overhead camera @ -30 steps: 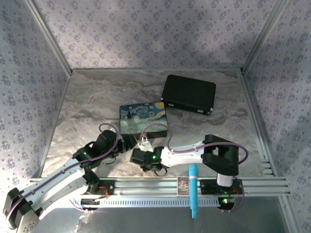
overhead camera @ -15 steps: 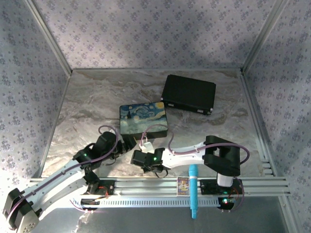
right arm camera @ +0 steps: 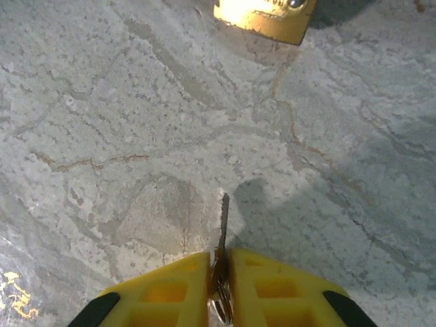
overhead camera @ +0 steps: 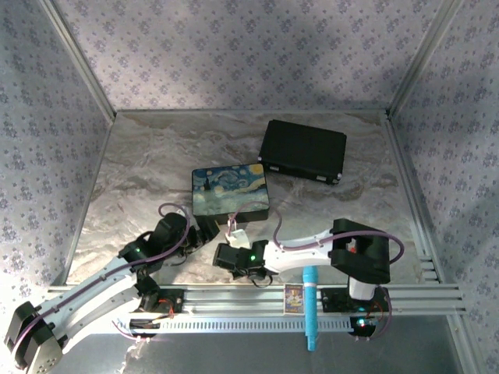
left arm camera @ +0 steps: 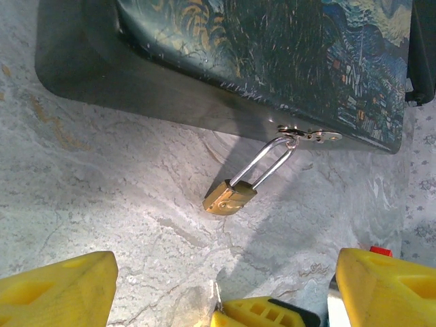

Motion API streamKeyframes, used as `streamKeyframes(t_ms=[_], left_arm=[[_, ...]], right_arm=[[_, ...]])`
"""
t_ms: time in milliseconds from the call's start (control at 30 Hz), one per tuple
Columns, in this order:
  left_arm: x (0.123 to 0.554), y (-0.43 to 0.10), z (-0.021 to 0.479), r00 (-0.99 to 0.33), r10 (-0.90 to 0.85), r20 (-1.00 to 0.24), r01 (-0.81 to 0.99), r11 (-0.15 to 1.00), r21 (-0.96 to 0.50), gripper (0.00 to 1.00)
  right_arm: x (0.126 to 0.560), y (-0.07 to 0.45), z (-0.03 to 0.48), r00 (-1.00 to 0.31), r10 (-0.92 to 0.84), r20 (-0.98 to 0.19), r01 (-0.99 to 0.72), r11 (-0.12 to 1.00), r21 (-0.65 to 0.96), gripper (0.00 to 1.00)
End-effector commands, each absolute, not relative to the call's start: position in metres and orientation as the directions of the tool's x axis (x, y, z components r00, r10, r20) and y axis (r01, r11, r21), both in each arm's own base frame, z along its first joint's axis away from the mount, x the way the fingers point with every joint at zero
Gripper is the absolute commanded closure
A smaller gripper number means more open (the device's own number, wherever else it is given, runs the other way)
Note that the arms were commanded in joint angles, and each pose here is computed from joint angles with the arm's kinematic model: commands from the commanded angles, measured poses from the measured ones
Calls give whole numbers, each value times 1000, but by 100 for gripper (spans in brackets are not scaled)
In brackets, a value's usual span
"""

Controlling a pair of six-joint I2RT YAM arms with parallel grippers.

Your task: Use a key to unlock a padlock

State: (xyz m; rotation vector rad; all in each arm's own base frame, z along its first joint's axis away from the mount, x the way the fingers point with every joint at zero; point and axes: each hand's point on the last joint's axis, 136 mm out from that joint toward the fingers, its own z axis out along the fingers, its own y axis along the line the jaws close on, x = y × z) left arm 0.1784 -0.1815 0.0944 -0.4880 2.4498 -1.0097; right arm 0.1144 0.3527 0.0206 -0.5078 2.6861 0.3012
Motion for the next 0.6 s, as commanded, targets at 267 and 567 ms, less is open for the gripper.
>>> streamKeyframes(t_ms=[267,567], left_arm=[[176,-225,113,-872,-459,-172,-118,536,-836,36],[170,-265,113,-904,-402,-146,-107,543,-833,36]], right_arm=[[120,327,27,-812,-347,-469,-492,840,231,100],[125,323,72,-685,-382,-621,-650,706,283,100]])
